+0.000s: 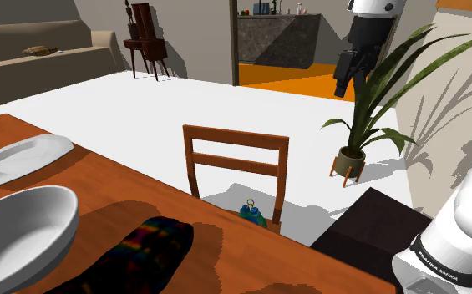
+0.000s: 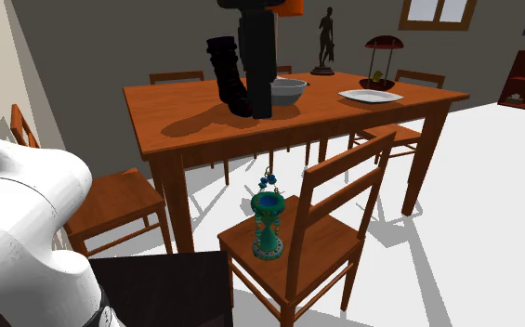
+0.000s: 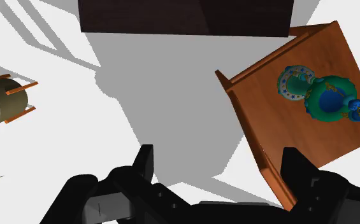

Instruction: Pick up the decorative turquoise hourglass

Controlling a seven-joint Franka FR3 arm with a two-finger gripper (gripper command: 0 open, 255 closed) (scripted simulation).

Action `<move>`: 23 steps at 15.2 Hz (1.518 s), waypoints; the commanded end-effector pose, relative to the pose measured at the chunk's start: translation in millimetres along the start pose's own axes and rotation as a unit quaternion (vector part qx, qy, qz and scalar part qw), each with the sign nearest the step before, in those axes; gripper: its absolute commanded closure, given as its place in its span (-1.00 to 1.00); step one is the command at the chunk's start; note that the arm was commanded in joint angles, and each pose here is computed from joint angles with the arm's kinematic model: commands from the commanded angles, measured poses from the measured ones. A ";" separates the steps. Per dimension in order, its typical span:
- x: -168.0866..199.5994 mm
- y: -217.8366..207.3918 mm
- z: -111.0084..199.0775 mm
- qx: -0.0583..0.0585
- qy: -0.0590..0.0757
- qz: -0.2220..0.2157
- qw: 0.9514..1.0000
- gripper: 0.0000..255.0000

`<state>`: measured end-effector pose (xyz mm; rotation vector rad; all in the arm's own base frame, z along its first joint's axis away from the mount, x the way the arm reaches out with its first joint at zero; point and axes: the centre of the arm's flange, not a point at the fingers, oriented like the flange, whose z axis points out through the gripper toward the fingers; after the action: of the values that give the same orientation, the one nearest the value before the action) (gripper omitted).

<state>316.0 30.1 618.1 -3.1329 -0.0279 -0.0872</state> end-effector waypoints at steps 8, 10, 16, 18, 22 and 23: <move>15.1 -66.9 60.4 0.006 -0.010 0.013 1.000 -1.00; 19.6 -86.1 77.5 0.008 -0.013 0.017 1.000 -1.00; 33.1 -143.9 128.7 0.014 -0.022 0.029 0.999 -1.00; 37.7 -163.2 145.7 0.016 -0.025 0.033 0.999 -1.00; 47.1 -201.8 179.5 0.019 -0.031 0.040 0.999 -1.00; 49.4 -211.5 187.9 0.020 -0.033 0.042 0.998 -1.00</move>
<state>371.8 234.8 444.1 -3.0934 0.0936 0.0131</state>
